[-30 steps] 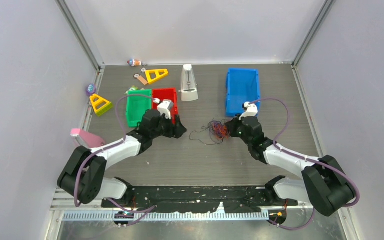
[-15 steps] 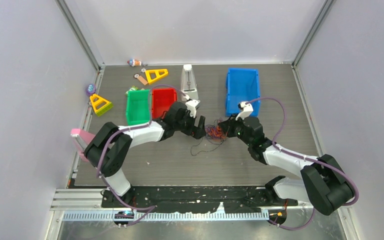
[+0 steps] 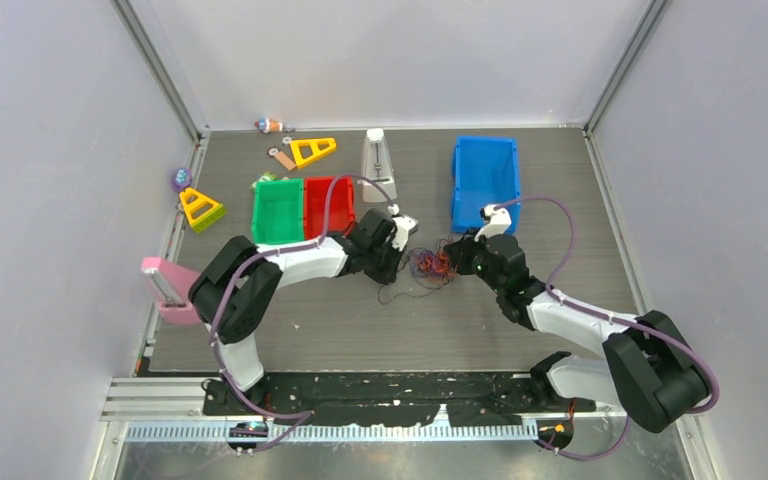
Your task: Untangle the cables
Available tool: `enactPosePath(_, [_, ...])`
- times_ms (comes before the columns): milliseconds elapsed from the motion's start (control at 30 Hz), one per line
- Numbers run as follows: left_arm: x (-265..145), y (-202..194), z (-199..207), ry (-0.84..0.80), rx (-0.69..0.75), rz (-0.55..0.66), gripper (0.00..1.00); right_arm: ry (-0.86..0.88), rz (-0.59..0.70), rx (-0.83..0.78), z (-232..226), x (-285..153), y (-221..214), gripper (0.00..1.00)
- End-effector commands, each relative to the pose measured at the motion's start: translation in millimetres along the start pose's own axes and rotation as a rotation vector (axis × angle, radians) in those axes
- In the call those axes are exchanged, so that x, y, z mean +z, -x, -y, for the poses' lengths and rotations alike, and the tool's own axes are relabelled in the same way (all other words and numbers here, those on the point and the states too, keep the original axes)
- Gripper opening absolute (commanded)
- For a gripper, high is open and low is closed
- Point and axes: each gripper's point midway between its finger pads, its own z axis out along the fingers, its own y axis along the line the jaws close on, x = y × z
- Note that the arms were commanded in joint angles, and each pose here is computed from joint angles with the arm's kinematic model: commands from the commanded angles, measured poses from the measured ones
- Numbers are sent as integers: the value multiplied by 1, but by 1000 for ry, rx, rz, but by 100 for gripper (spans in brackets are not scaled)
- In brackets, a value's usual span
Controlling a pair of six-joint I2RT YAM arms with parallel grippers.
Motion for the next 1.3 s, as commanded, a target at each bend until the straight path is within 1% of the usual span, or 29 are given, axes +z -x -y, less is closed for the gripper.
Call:
enactPosePath(0, [-14, 6, -22, 135, 17, -4, 0, -164, 100, 9, 25, -6, 25, 11])
enactPosePath(33, [-20, 10, -27, 165, 10, 36, 0, -223, 81, 24, 36, -9, 20, 11])
enactPosePath(67, [-30, 16, -35, 214, -5, 92, 0, -329, 120, 34, 53, -14, 28, 10])
enactPosePath(100, [-40, 18, -44, 256, -24, 138, 0, -407, 113, 55, 65, -21, 25, 9])
enactPosePath(133, [-51, 22, -53, 303, -49, 193, 0, -514, 160, 65, 82, -29, 33, 7])
enactPosePath(167, [-63, 24, -63, 350, -77, 244, 0, -582, 167, 94, 92, -39, 31, 6])
enactPosePath(200, [-75, 24, -74, 395, -111, 296, 0, -669, 217, 99, 106, -50, 39, 6])
enactPosePath(267, [-102, 25, -96, 483, -180, 409, 0, -767, 289, 148, 121, -68, 44, 5])
enactPosePath(300, [-116, 25, -103, 510, -209, 466, 0, -783, 317, 160, 123, -77, 48, 5])
enactPosePath(400, [-153, 16, -126, 607, -292, 586, 0, -842, 398, 185, 136, -96, 52, 5])
enactPosePath(500, [-194, 16, -139, 669, -355, 688, 0, -858, 465, 211, 140, -111, 59, 5])
enactPosePath(600, [-237, 11, -151, 760, -433, 748, 0, -894, 498, 220, 146, -121, 60, 5])
enactPosePath(633, [-250, 8, -156, 784, -469, 764, 0, -930, 510, 217, 151, -127, 60, 5])
enactPosePath(700, [-271, 2, -165, 792, -544, 800, 0, -971, 517, 229, 157, -134, 59, 5])
enactPosePath(733, [-281, 5, -165, 770, -561, 837, 0, -970, 512, 234, 157, -134, 58, 5])
enactPosePath(800, [-289, 10, -163, 728, -573, 873, 0, -924, 489, 230, 152, -127, 59, 5])
enactPosePath(833, [-292, 12, -161, 721, -570, 874, 0, -890, 466, 222, 148, -121, 58, 5])
enactPosePath(967, [-313, 18, -159, 757, -583, 870, 0, -877, 433, 170, 145, -117, 59, 6])
enactPosePath(1033, [-322, 30, -151, 715, -551, 900, 0, -828, 409, 145, 138, -110, 61, 6])
enactPosePath(1067, [-325, 40, -145, 674, -533, 919, 0, -760, 392, 145, 128, -101, 62, 6])
enactPosePath(1133, [-325, 52, -133, 604, -506, 906, 0, -647, 368, 113, 113, -89, 63, 5])
enactPosePath(1267, [-332, 66, -126, 571, -497, 880, 0, -507, 362, 80, 94, -77, 63, 5])
